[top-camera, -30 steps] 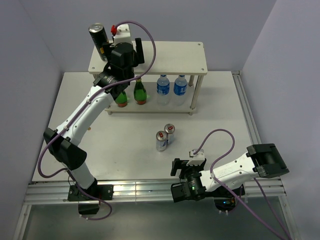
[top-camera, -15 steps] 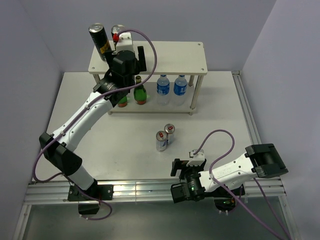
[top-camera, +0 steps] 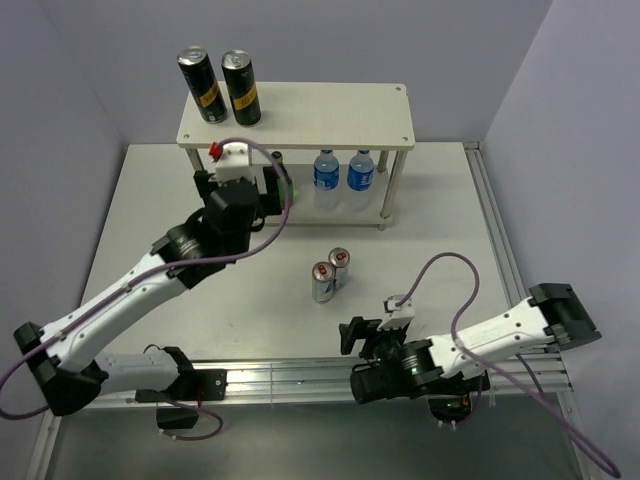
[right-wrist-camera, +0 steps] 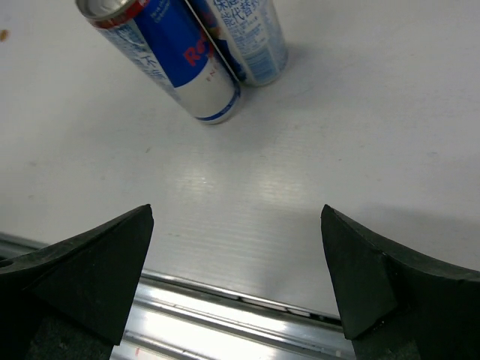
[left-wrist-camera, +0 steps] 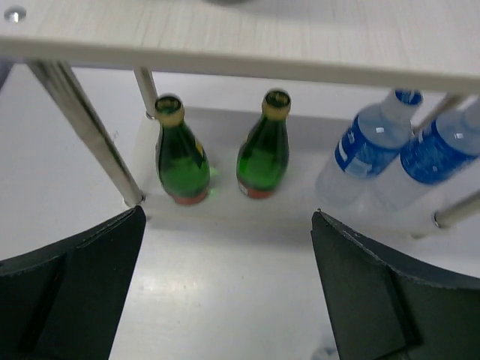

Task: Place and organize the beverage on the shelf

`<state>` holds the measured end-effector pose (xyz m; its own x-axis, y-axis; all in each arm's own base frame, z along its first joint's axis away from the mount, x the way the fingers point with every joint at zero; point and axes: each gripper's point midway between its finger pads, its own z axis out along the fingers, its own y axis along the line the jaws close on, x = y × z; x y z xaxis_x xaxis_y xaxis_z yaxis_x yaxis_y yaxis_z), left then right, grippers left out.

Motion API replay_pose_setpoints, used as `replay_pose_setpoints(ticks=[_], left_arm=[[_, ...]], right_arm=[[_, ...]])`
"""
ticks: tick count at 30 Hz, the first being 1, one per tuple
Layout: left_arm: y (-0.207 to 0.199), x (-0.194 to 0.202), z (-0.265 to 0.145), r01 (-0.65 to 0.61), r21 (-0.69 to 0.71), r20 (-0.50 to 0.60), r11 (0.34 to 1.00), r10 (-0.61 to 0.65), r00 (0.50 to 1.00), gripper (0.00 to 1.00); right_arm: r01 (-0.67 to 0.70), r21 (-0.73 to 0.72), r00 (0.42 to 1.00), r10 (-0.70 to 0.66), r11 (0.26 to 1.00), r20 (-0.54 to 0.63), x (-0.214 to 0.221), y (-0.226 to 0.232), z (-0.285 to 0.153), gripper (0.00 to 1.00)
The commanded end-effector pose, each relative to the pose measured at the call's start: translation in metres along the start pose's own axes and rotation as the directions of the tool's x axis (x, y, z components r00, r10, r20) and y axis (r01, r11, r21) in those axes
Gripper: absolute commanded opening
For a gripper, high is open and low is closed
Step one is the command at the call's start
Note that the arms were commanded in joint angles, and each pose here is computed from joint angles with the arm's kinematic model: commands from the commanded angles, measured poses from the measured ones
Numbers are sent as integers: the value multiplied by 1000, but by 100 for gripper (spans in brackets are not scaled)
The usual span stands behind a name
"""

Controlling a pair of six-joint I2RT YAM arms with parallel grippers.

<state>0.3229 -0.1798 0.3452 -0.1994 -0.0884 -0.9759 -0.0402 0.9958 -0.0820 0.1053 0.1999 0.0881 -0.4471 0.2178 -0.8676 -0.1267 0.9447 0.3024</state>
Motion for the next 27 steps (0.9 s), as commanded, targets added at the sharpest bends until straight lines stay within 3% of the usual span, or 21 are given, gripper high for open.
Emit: replay_pose_setpoints(ticks=[1, 7, 13, 14, 20, 27], left_arm=[[6, 32, -29, 77, 56, -66, 995, -73, 995, 99], [-24, 136, -78, 76, 229, -229, 970, -22, 973, 99], [-51, 209, -119, 113, 351, -314, 929, 4, 949, 99], [-65, 210, -123, 166, 395, -324, 903, -32, 946, 99], [-90, 248, -113, 127, 478, -284, 869, 16, 959, 99], [-134, 278, -88, 14, 492, -240, 870, 120, 963, 99]], right_arm=[[-62, -104, 997, 66, 993, 38, -16, 12, -3, 100], [-124, -86, 990, 129, 989, 52, -31, -7, -3, 100], [-114, -71, 992, 118, 991, 52, -35, -8, -4, 100], [-106, -64, 992, 110, 992, 55, -37, -8, -5, 100], [-93, -55, 994, 96, 994, 58, -39, -3, -6, 100], [-106, -42, 993, 108, 993, 42, -35, -9, -6, 100]])
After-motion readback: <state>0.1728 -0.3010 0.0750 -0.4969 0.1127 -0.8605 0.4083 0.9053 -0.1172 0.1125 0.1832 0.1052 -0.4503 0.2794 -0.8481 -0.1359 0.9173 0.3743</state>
